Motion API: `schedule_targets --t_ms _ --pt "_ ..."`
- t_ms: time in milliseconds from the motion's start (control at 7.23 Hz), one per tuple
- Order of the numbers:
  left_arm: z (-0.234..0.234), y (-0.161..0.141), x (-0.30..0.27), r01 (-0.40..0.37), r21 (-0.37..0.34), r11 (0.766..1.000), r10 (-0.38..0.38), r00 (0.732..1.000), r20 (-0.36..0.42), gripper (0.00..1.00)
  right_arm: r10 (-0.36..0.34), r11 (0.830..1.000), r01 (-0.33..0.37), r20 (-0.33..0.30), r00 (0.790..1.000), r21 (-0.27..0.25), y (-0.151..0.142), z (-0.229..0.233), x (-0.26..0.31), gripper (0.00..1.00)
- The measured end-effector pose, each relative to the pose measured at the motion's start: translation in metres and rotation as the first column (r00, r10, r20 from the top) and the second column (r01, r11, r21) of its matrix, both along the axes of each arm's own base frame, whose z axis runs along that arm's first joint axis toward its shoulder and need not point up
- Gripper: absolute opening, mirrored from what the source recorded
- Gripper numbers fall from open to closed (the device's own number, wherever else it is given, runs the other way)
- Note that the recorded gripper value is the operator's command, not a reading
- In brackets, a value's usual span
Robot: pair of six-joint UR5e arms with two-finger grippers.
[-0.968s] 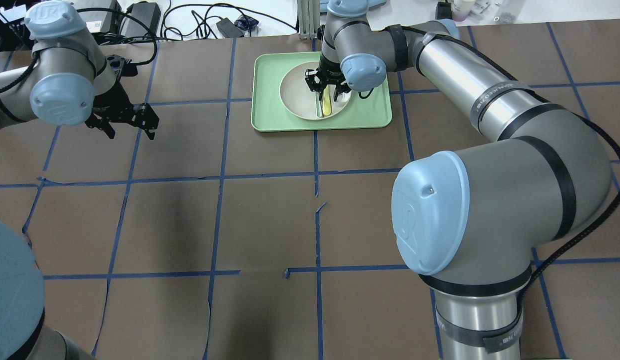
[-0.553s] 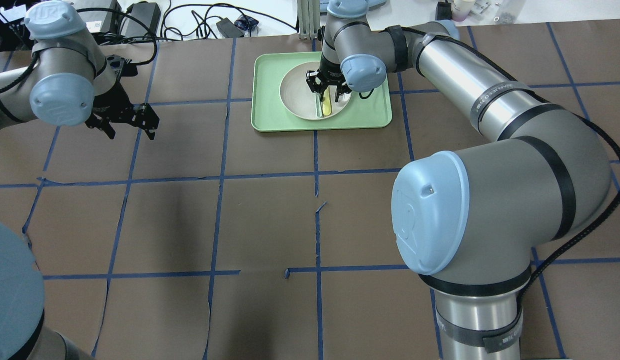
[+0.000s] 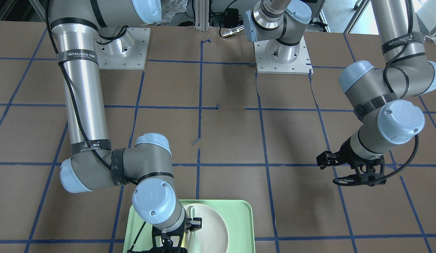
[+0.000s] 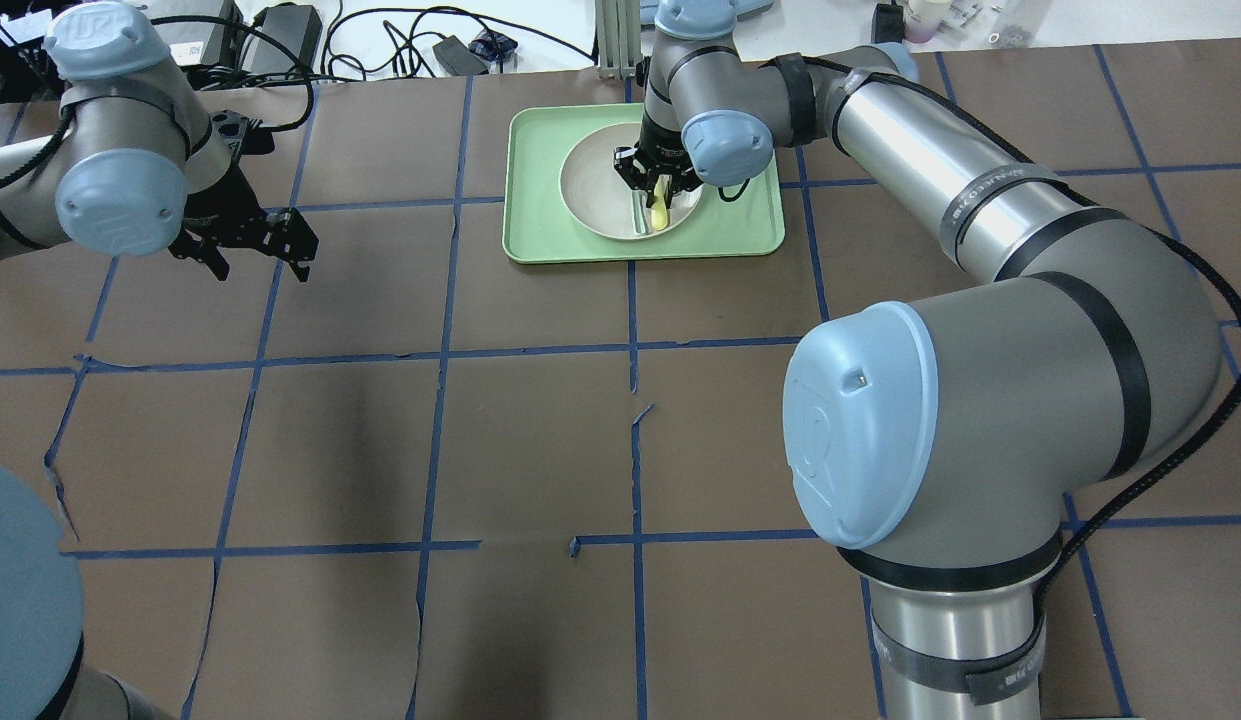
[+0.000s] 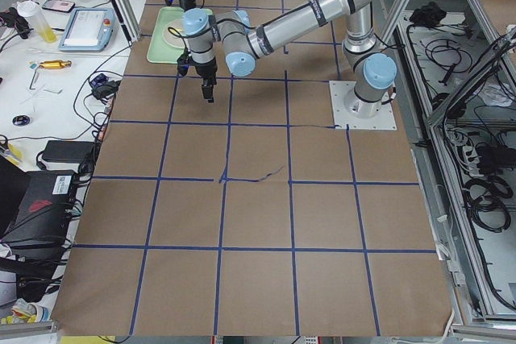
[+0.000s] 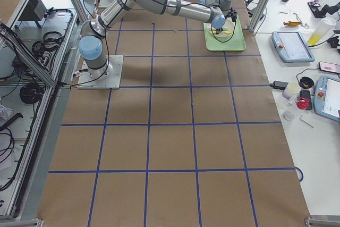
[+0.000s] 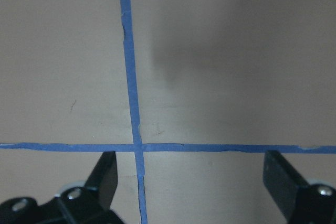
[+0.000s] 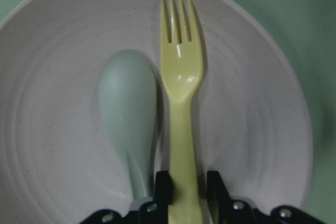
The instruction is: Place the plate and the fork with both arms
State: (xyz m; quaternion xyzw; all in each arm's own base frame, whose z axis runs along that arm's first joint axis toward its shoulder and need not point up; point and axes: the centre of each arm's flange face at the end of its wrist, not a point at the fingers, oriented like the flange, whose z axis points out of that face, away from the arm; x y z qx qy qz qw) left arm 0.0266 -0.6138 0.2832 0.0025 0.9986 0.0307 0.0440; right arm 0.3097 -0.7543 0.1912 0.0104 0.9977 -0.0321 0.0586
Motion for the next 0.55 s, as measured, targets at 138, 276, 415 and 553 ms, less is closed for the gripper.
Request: schedule_targets --t_ms 138,276,415,553 --pt "0.002 0.003 -0.001 -0.001 -0.001 1.000 0.001 1.000 -0.002 1.00 -0.010 1.000 0.010 0.002 1.000 0.000 0.000 0.002 0.000 0.00" --pt "0.003 0.005 -0.002 -0.002 -0.001 1.000 0.002 1.000 -0.003 1.00 -0.023 1.000 0.023 0.006 1.000 -0.003 0.001 0.007 0.000 0.00" --pt "0.004 0.006 -0.003 -0.001 0.000 1.000 0.001 1.000 -0.004 1.00 -0.043 0.999 0.044 0.016 0.999 -0.011 0.001 0.017 0.001 0.00" --pt "0.004 0.007 -0.004 0.000 0.000 1.000 0.000 1.000 -0.004 1.00 -0.061 0.998 0.062 0.028 0.998 -0.019 0.003 0.029 0.002 0.00"
